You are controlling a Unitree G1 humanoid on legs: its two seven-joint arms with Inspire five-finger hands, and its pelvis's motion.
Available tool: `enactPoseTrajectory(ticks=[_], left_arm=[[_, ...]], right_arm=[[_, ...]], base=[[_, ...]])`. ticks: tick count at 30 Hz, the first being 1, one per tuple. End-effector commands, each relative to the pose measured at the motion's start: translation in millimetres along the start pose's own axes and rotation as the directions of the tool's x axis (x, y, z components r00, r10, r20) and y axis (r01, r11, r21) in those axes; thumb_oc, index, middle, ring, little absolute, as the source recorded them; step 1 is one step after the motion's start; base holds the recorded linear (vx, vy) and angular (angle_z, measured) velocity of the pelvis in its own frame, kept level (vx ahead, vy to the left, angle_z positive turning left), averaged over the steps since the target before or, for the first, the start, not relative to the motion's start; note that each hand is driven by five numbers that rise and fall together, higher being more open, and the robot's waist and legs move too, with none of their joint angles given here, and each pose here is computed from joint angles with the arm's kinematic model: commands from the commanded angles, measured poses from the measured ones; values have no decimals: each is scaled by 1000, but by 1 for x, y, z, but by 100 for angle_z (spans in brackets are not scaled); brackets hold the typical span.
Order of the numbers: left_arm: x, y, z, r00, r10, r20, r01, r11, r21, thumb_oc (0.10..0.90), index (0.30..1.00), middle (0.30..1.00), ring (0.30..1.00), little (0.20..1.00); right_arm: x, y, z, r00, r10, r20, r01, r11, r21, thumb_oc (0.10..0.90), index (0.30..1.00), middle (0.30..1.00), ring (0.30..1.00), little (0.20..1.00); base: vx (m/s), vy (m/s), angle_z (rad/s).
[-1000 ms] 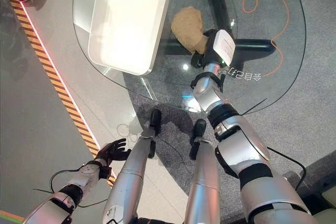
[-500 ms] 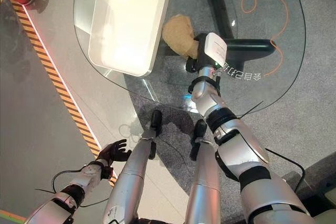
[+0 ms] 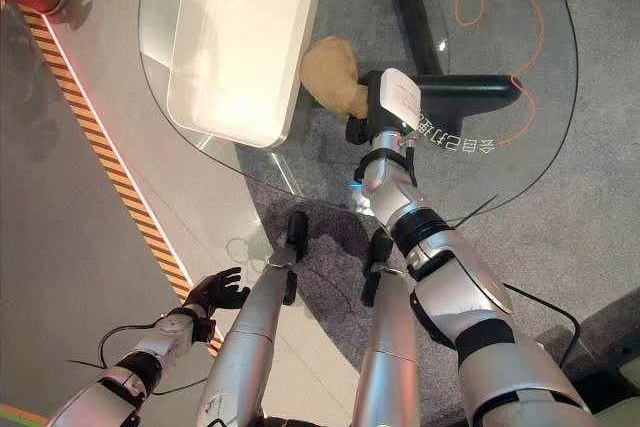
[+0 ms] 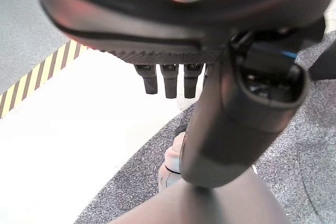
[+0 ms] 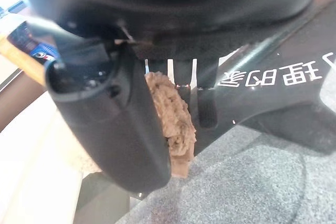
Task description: Wipe the table with a cloth and put it in the basket.
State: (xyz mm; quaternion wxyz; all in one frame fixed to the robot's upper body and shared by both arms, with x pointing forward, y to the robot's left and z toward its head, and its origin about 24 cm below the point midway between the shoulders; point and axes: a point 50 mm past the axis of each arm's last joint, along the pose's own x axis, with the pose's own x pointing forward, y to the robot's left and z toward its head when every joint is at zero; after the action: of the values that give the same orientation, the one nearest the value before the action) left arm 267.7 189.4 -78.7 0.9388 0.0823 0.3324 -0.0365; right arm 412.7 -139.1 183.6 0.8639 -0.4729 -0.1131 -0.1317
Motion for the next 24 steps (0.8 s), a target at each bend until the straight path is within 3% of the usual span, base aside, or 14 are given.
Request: enactPoseTrajectory(ticks=[1, 8, 9, 12, 19, 24], left_arm=[[-4, -26, -22, 996, -69, -57, 69, 998, -4, 800, 900, 900, 900, 900], [-3, -25, -22, 996, -68, -64, 68, 998, 0, 800, 900, 900, 900, 900], [-4, -24, -25, 996, -66, -67, 66, 998, 1, 800, 900, 900, 900, 900], [-5, -22, -29, 995, -68, -72, 68, 998, 4, 800, 900, 900, 900, 900], [-10, -18, -39, 994, -68, -82, 68, 998, -2, 800, 900, 900, 900, 900], [-11, -14, -42, 994, -67, -84, 66, 998, -13, 800, 900, 900, 900, 900]], right_arm=[[-35, 61, 31, 961, 246, 123, -249, 968, 7, 100, 300, 300, 300, 200], [-21, 39, 16, 995, 90, 47, -92, 995, 49, 100, 300, 300, 300, 200], [-11, 22, 6, 1000, -6, -8, 7, 997, 74, 100, 300, 300, 300, 200], [1, -3, -9, 991, -109, -80, 116, 989, 94, 100, 300, 300, 300, 200], [20, -78, -52, 876, -400, -269, 427, 903, 47, 100, 300, 300, 300, 200], [18, -111, -80, 790, -495, -360, 532, 846, 4, 100, 300, 300, 300, 200]], base=[[0, 0, 0], [0, 0, 0], [0, 0, 0], [13, 1, 3], [0, 0, 0], [0, 0, 0]])
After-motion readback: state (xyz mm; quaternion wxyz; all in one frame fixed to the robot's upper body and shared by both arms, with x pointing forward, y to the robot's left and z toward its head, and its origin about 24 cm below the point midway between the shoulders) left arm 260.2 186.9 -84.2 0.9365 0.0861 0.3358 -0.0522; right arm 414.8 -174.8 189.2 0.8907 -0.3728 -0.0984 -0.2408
